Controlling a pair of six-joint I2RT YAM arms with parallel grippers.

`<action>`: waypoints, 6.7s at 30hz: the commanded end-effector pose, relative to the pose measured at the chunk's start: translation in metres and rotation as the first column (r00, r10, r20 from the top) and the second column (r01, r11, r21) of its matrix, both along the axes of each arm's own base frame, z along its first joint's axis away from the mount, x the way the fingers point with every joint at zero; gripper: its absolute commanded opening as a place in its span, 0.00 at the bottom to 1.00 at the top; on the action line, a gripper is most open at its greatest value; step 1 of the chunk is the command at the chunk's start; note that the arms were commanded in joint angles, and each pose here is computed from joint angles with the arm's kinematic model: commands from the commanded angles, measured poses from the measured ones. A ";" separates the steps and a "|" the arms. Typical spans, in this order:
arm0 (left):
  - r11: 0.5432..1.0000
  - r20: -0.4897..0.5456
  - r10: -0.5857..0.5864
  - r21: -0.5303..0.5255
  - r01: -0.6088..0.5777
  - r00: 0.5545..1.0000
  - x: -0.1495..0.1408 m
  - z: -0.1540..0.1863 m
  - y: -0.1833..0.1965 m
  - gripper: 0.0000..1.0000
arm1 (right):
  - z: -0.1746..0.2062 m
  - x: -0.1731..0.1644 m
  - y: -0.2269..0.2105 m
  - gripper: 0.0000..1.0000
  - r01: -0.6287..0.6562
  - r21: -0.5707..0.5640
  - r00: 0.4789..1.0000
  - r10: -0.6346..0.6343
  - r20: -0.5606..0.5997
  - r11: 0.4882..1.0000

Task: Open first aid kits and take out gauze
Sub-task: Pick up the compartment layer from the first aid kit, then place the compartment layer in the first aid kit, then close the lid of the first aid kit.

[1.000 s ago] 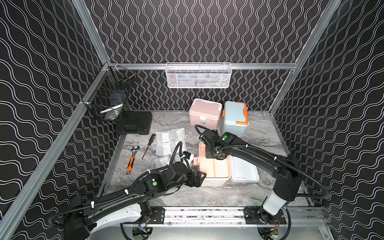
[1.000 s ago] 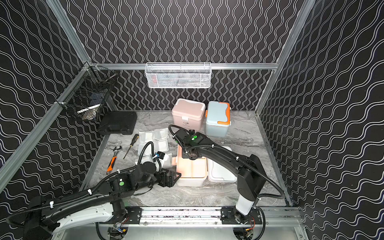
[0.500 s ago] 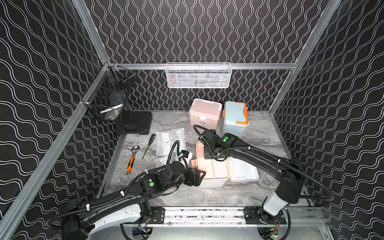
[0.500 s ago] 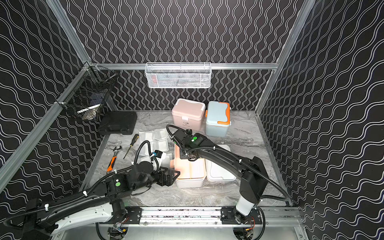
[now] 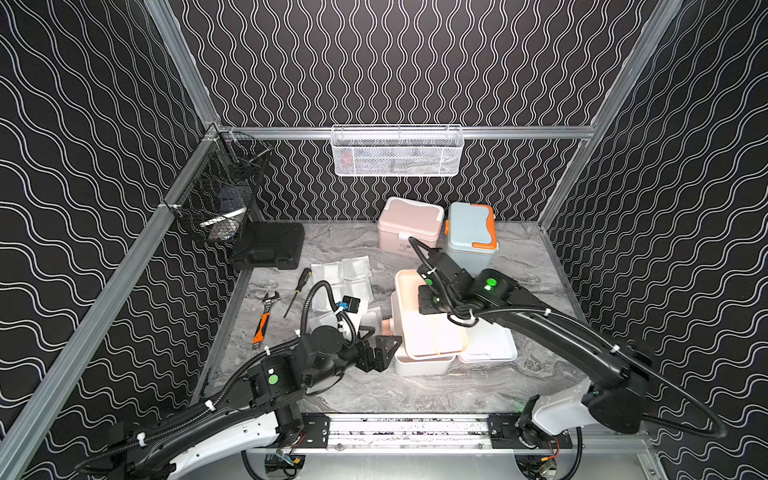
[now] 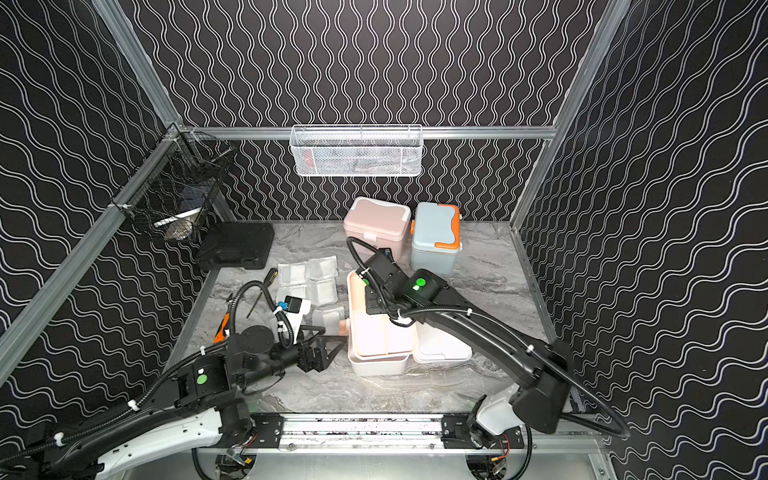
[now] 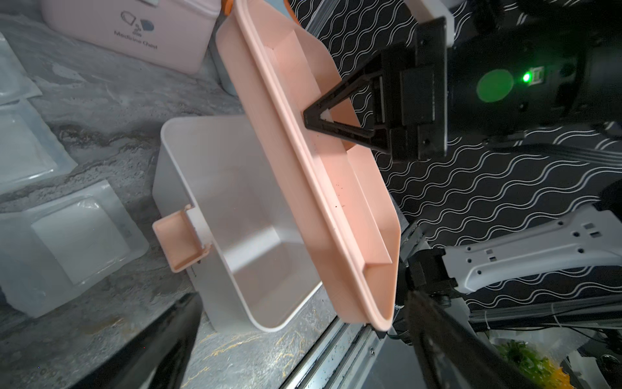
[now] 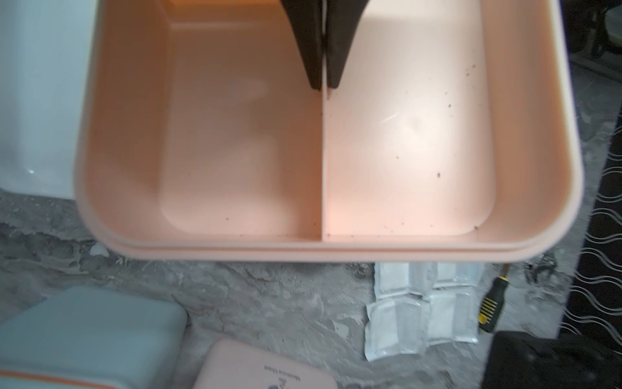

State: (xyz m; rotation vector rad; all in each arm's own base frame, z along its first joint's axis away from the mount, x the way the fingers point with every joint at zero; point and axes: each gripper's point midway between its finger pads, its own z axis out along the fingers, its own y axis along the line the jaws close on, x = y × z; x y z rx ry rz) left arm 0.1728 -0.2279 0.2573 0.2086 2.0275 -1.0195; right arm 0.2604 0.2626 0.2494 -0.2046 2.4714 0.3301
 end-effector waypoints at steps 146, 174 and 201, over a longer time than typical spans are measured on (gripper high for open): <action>0.935 -0.253 -0.123 0.296 0.198 0.959 0.027 -0.031 -0.106 0.99 | -0.012 0.034 -0.146 1.00 0.330 0.188 0.943 -0.315 -0.109 0.925; 0.899 -0.404 -0.069 0.372 0.232 0.912 0.073 -0.107 -0.117 0.99 | -0.121 0.030 -0.235 1.00 0.654 0.394 0.756 -0.528 -0.387 0.646; 0.917 -0.444 -0.146 0.275 0.290 0.884 0.067 -0.125 -0.137 0.99 | -0.037 0.024 -0.194 1.00 0.473 0.675 0.881 -0.323 -0.346 0.567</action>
